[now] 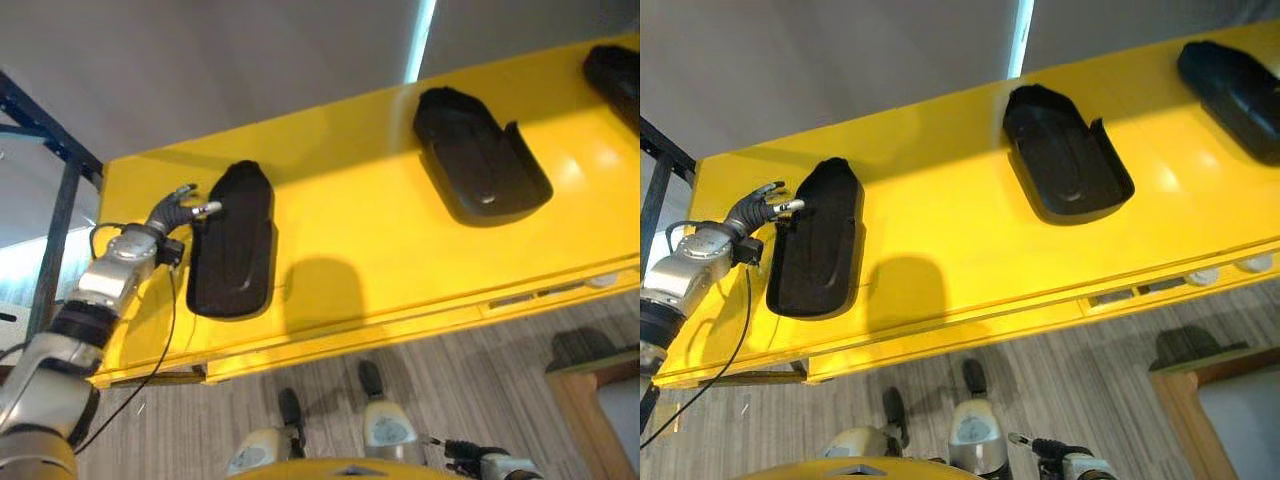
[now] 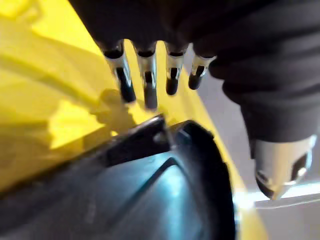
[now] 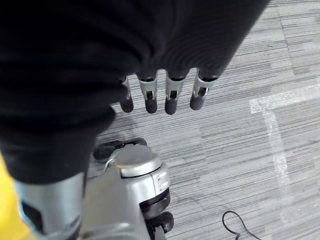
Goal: Move parts from the plastic box to the shelf.
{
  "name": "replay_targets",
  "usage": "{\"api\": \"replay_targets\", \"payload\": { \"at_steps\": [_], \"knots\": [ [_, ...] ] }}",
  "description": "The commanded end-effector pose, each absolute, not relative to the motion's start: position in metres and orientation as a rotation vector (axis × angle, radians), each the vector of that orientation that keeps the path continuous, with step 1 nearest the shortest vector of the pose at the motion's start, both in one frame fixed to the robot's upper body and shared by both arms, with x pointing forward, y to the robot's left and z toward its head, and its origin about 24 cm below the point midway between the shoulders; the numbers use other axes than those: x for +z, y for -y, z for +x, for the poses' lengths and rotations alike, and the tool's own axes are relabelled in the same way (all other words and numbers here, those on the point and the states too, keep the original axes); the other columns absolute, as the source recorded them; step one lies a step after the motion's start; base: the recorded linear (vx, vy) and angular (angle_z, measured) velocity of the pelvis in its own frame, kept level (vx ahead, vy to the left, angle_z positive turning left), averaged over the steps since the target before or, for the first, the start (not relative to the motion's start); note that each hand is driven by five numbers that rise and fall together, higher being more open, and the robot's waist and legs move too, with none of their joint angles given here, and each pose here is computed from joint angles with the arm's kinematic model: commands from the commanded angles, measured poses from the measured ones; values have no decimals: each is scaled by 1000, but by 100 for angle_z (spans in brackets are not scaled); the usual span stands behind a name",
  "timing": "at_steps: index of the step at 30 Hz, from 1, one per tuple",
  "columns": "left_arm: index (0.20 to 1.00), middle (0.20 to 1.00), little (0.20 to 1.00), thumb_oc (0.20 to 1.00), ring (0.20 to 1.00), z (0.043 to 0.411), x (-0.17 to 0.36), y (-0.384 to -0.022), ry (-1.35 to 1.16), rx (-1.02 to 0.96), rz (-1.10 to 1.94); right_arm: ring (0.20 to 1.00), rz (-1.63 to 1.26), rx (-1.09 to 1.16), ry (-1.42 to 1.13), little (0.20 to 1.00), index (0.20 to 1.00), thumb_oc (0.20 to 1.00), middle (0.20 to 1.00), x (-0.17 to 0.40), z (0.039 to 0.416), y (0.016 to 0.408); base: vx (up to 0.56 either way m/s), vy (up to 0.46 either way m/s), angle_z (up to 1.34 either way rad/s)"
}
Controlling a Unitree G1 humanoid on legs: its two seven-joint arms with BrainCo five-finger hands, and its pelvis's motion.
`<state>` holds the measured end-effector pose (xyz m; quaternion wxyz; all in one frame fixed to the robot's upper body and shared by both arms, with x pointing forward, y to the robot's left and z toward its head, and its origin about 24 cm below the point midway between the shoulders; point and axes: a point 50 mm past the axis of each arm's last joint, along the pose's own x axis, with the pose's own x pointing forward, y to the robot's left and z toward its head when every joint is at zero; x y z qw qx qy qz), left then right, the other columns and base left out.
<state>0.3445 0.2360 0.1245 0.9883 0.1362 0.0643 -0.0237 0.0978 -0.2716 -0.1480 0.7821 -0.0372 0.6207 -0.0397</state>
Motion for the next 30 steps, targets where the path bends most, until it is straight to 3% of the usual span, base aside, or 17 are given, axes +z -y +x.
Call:
{"api": "replay_targets", "payload": {
  "at_steps": [1,9,11,12,13,14,15,22,30],
  "knots": [
    [1000,1000,1000,1000,1000,347,159,-232,98,49,223,1000,-51,-102,-1415,1000,1000,1000,1000,-156,73,266,-66,-56,17],
    [1000,1000,1000,1000,1000,317,184,-215,310,-23,258,1000,20,-184,-1402,1000,1000,1000,1000,-159,75,256,-96,-44,15],
    [1000,1000,1000,1000,1000,296,192,-202,448,-176,134,1000,34,-217,-1408,1000,1000,1000,1000,-159,74,259,-66,4,5],
    [934,934,934,934,934,289,188,-196,481,-215,113,1000,35,-220,-1415,1000,1000,1000,1000,-159,73,259,-33,9,7],
    [664,664,664,664,664,286,186,-194,492,-231,113,1000,33,-218,-1420,1000,1000,1000,1000,-159,72,260,-23,8,11],
    [498,498,498,498,498,281,182,-189,508,-272,115,1000,26,-209,-1430,1000,1000,1000,1000,-159,70,259,-11,5,16],
    [200,200,200,200,200,277,178,-185,512,-301,104,1000,18,-200,-1438,1000,1000,1000,1000,-160,69,259,-12,8,21],
    [200,200,200,200,200,248,132,-140,428,-571,-41,1000,-31,-115,-1461,1000,1000,1000,1000,-160,73,256,-27,14,14],
    [200,200,200,200,200,229,100,-119,271,-745,-91,1000,-22,-84,-1425,1000,1000,1000,1000,-157,93,251,-28,25,4]
  ]
}}
